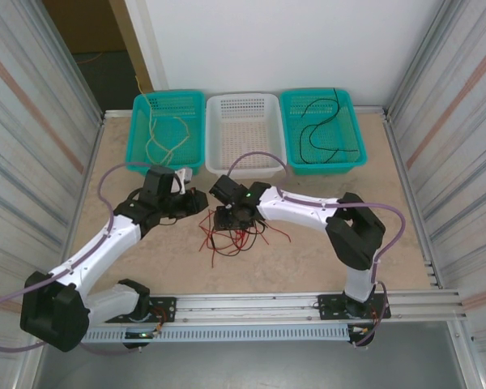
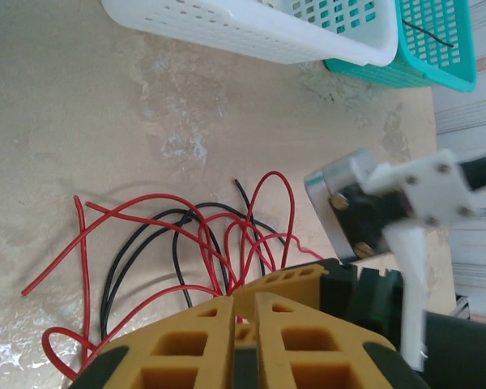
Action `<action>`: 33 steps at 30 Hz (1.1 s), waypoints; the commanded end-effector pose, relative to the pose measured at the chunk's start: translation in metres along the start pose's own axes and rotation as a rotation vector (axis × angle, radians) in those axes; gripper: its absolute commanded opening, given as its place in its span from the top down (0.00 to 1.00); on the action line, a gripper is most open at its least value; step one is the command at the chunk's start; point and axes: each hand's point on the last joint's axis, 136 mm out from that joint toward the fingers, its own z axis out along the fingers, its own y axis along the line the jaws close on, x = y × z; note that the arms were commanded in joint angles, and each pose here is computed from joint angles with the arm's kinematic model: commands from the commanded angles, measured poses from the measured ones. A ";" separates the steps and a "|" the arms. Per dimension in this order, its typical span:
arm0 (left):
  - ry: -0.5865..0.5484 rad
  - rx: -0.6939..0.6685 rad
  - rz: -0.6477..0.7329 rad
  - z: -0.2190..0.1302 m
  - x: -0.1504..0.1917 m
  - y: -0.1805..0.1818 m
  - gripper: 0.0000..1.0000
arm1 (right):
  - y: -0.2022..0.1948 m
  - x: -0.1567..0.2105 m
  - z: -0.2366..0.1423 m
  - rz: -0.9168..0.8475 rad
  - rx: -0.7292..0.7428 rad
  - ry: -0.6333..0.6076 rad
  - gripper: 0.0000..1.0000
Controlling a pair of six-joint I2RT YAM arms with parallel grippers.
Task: Untangle the cables
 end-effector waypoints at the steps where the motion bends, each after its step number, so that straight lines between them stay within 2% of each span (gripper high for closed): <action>1: -0.001 0.031 -0.030 0.002 0.003 -0.002 0.73 | -0.018 0.000 -0.001 0.111 0.099 0.006 0.55; 5: 0.021 -0.024 -0.106 0.008 0.019 0.020 0.53 | -0.021 0.004 0.002 0.127 0.124 0.023 0.51; 8: 0.027 -0.055 -0.162 0.011 0.030 0.033 0.45 | -0.020 0.002 0.007 0.136 0.130 0.025 0.49; 18: 0.032 -0.084 -0.330 0.024 0.054 0.062 0.42 | -0.023 -0.017 0.033 0.149 0.158 0.051 0.72; 21: 0.042 -0.072 -0.370 0.035 0.057 0.069 0.51 | -0.027 -0.017 0.031 0.148 0.179 0.045 0.76; 23: 0.059 -0.058 -0.386 0.043 0.057 0.070 0.65 | -0.030 -0.017 0.030 0.146 0.192 0.044 0.88; 26: 0.076 -0.051 -0.402 0.052 0.057 0.071 0.81 | -0.029 -0.021 0.019 0.125 0.186 0.017 1.00; 29: 0.072 -0.079 -0.416 0.053 0.057 0.076 1.00 | -0.023 -0.027 -0.008 0.086 0.163 -0.044 1.00; 33: 0.062 -0.165 -0.396 0.043 0.060 0.088 1.00 | -0.005 -0.033 -0.063 0.025 0.034 -0.161 1.00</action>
